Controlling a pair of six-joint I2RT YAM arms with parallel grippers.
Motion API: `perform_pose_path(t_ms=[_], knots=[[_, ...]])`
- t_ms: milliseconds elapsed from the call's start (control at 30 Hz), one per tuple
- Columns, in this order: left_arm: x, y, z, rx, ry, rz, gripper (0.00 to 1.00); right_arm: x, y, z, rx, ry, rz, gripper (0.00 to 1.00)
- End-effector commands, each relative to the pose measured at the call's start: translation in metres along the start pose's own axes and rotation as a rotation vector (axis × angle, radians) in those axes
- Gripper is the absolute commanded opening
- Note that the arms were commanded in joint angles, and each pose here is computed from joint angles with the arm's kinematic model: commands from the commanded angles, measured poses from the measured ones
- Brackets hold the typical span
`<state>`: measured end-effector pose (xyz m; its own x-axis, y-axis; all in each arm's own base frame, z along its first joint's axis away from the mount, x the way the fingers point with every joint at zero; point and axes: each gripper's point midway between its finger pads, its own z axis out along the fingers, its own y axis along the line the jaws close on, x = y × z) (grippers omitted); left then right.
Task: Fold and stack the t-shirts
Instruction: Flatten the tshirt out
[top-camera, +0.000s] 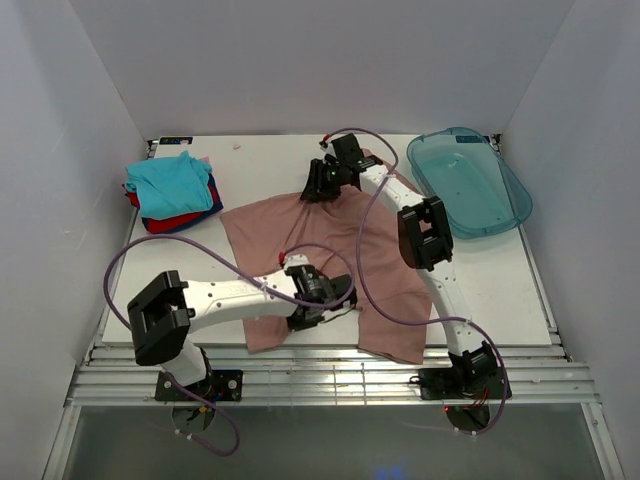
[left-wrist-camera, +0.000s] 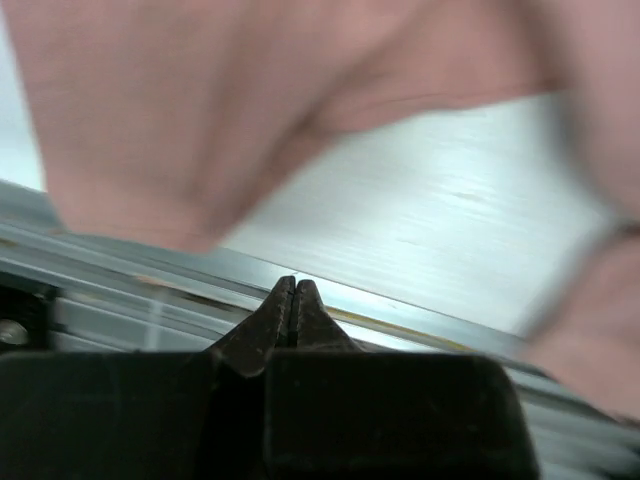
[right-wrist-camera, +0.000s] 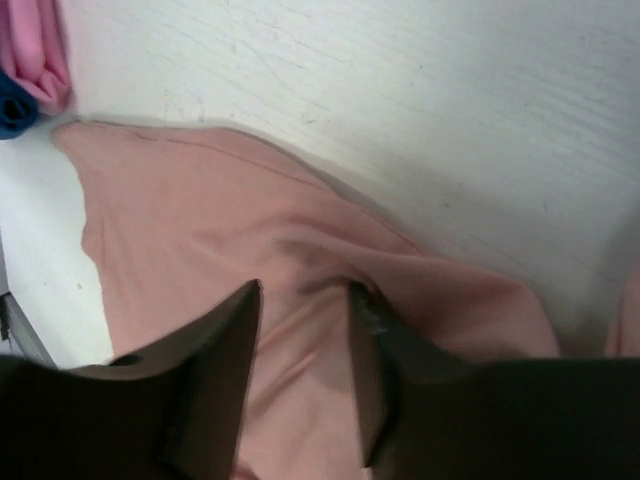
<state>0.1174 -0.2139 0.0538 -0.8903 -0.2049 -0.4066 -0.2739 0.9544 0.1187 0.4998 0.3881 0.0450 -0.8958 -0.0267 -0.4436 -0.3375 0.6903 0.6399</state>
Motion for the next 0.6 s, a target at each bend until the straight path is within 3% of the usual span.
perform_pose_path(t_ms=[0, 67, 233, 333, 367, 400, 500, 567], knots=[[-0.060, -0.029, -0.065, 0.118, -0.091, -0.034, 0.00, -0.063, 0.054, -0.071, -0.049, -0.191, -0.223, 0.52], [-0.093, -0.030, -0.076, 0.147, -0.139, -0.095, 0.03, -0.079, 0.068, -0.112, -0.015, -0.252, -0.271, 0.57], [-0.147, -0.015, -0.063, 0.176, -0.200, -0.170, 0.11, -0.071, 0.024, -0.182, 0.156, -0.249, -0.196, 0.57], [-0.166, -0.015, -0.034, 0.178, -0.189, -0.136, 0.04, -0.048, -0.013, -0.202, 0.298, -0.169, -0.143, 0.43], [-0.174, -0.015, -0.025, 0.173, -0.186, -0.119, 0.00, -0.029, -0.024, -0.206, 0.344, -0.100, -0.117, 0.21], [-0.169, -0.019, -0.009, 0.140, -0.158, -0.090, 0.00, -0.018, -0.029, -0.208, 0.371, -0.063, -0.115, 0.09], [-0.164, -0.026, 0.015, 0.102, -0.109, -0.049, 0.00, 0.021, -0.051, -0.220, 0.481, 0.029, -0.072, 0.08], [-0.161, -0.030, 0.035, 0.073, -0.072, -0.038, 0.00, 0.031, -0.067, -0.234, 0.580, 0.015, -0.073, 0.08]])
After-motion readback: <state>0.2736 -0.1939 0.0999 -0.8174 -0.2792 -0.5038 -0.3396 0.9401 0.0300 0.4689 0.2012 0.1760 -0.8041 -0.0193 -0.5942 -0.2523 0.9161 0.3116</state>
